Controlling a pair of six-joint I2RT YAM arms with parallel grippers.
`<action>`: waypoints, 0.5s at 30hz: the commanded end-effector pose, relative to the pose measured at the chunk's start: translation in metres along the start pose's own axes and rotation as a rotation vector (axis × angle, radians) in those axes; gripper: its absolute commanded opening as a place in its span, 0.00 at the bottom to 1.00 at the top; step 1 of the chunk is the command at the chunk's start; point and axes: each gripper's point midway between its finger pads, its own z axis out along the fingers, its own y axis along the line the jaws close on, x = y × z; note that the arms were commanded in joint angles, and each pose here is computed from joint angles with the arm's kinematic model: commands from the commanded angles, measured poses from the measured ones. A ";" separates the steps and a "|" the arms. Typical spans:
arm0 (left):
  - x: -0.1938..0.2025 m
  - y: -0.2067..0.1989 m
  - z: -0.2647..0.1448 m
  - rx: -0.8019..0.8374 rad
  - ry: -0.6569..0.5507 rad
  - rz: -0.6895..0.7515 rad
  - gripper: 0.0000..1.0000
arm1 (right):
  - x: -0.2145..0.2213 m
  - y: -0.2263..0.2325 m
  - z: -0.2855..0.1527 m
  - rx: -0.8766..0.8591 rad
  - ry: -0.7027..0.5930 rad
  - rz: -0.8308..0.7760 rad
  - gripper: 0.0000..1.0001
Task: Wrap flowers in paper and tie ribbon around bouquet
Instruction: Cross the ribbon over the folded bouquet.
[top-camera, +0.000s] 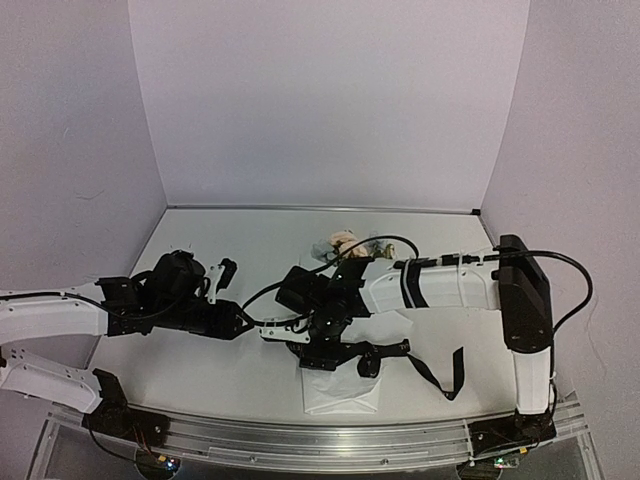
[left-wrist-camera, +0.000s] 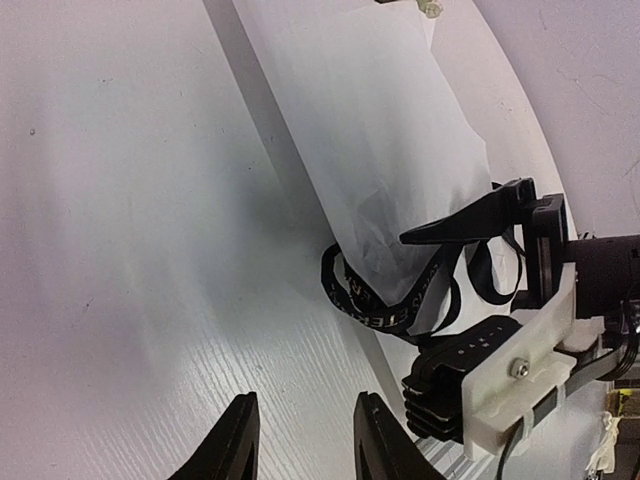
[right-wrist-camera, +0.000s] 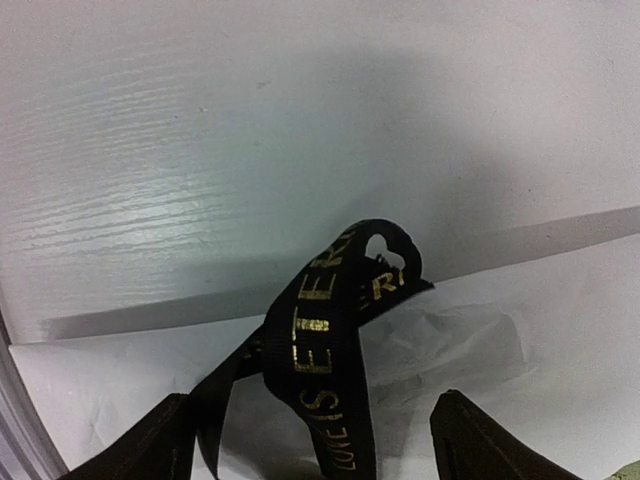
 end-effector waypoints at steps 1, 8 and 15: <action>-0.012 -0.005 -0.008 0.006 -0.035 0.021 0.35 | -0.005 -0.015 -0.002 0.093 0.019 -0.018 0.71; -0.016 -0.009 -0.008 0.019 -0.042 0.021 0.35 | -0.003 -0.025 -0.005 0.166 0.044 -0.027 0.23; -0.014 -0.014 0.001 0.057 -0.026 0.019 0.35 | -0.007 -0.041 -0.016 0.254 0.048 -0.022 0.04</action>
